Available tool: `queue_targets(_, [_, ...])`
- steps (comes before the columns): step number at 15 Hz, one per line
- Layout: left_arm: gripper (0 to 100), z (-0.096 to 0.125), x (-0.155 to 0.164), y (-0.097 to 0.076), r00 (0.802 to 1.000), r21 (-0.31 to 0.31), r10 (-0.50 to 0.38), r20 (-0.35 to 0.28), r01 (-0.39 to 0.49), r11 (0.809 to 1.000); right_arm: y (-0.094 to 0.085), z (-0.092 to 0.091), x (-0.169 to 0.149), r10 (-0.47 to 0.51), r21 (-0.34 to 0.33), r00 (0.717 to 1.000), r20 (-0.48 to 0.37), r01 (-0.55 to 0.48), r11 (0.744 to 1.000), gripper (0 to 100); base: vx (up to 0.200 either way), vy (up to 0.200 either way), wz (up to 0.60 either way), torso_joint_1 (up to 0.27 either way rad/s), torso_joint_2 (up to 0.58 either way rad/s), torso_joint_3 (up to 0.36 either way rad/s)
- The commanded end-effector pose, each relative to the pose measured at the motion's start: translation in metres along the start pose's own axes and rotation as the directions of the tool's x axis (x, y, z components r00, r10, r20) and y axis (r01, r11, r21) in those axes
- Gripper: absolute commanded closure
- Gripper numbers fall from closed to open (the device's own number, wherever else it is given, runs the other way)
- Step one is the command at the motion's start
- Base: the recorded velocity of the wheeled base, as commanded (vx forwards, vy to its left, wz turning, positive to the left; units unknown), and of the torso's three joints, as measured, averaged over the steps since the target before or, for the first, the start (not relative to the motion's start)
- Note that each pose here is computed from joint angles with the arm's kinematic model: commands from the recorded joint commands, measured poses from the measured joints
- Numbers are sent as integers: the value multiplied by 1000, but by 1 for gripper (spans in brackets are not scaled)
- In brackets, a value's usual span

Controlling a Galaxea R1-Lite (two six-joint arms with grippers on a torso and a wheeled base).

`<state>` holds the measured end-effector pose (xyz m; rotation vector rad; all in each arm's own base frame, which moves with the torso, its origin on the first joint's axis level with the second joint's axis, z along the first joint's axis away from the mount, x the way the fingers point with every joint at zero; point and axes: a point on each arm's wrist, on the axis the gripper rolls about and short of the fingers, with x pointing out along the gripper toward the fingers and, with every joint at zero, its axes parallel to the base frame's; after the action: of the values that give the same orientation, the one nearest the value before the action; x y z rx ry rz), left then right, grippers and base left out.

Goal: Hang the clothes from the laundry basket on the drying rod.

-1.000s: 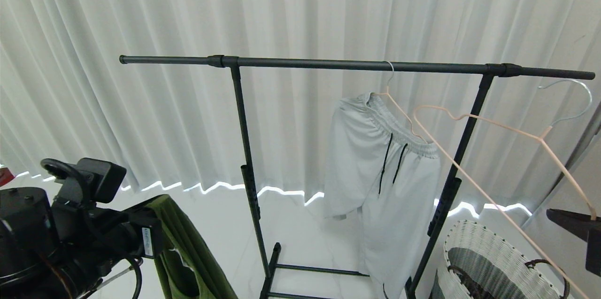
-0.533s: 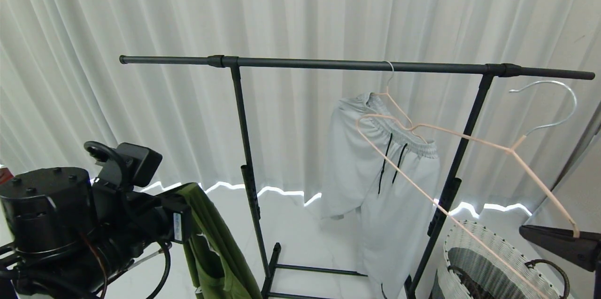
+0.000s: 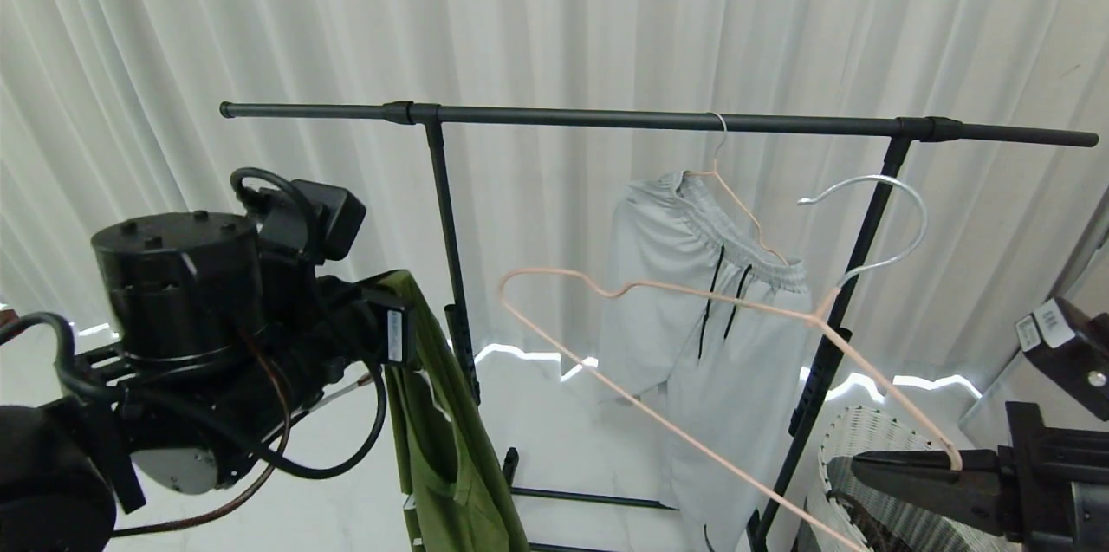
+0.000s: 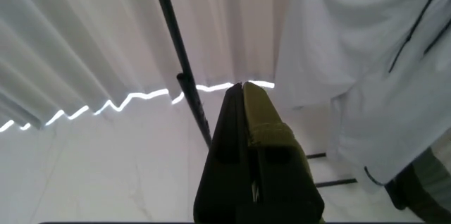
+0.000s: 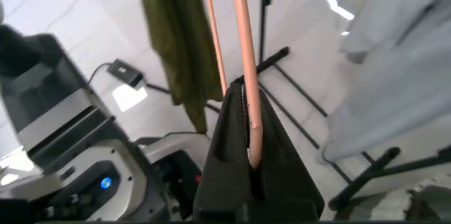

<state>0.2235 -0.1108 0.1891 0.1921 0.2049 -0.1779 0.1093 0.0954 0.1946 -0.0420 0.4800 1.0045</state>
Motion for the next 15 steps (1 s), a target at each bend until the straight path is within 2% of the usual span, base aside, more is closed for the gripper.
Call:
queue_targets(1, [100, 36, 16, -6, 998, -6, 53, 14, -53, 999, 10, 1, 11, 77, -22, 996, -40, -78, 997, 100, 0, 0, 0, 0, 0, 0])
queue_targets(3, [100, 62, 21, -5, 997, -26, 61, 43, -60, 998, 14, 2, 23, 109, -16, 991, -80, -111, 994, 100, 0, 0, 0, 0, 0, 0])
queue_targets(7, [100, 67, 19, -22, 998, -20, 9, 62, -8, 1000, 10, 23, 47, 106, 125, 991, -87, -95, 988, 100, 0, 0, 0, 0, 0, 0])
queue_targets(10, [100, 70, 21, -22, 997, -24, 13, 71, -11, 1000, 10, 29, 49, 105, 131, 992, -74, -95, 987, 100, 0, 0, 0, 0, 0, 0])
queue_targets(13, [100, 71, 21, -21, 997, -49, 28, 70, -25, 999, 8, 34, 50, 57, 172, 997, -55, -46, 984, 100, 0, 0, 0, 0, 0, 0])
queue_targets(15, [100, 69, 22, -21, 997, -50, 50, 62, -47, 998, 10, 39, 47, 58, 165, 998, -34, -52, 985, 100, 0, 0, 0, 0, 0, 0])
